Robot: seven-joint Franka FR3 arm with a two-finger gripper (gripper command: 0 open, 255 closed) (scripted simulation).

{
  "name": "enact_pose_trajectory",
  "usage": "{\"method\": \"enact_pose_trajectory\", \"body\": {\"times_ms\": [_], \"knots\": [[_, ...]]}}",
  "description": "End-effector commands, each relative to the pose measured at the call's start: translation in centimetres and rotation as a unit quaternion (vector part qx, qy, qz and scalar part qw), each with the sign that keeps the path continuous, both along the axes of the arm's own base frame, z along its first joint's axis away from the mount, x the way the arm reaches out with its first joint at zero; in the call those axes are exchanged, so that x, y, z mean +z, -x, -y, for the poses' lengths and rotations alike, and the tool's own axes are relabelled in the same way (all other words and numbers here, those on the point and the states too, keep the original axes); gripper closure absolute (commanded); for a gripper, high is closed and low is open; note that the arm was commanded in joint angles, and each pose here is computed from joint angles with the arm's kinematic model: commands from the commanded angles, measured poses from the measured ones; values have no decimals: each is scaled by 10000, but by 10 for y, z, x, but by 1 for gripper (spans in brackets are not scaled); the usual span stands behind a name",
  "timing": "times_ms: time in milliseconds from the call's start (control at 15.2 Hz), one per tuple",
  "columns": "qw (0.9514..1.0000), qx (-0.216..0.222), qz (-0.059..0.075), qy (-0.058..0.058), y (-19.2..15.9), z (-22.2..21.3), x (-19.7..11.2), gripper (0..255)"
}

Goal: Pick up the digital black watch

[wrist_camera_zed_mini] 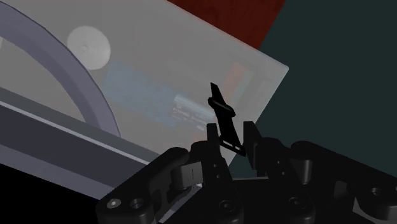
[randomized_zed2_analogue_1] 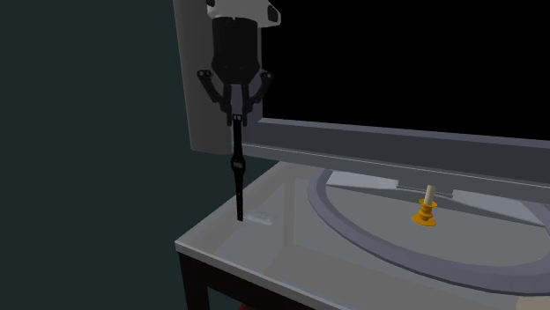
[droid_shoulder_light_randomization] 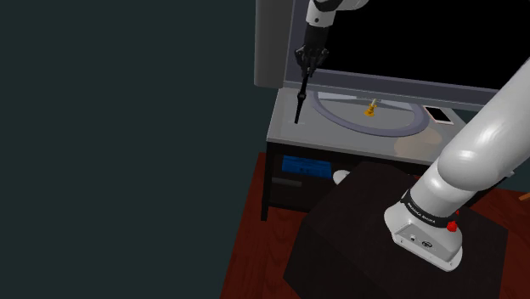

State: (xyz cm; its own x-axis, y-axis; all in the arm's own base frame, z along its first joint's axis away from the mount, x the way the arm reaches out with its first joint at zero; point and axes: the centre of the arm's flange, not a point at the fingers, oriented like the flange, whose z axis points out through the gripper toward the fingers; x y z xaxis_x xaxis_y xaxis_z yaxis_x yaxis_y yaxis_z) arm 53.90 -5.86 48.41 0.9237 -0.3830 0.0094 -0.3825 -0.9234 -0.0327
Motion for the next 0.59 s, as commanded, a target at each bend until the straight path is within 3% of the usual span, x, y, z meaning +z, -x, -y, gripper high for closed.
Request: {"method": "enact_pose_trajectory", "body": {"times_ms": [0, 528], "knots": [[10000, 0, -3, 0, 0, 0, 10, 255], [10000, 0, -3, 0, 0, 0, 43, 255]]}}
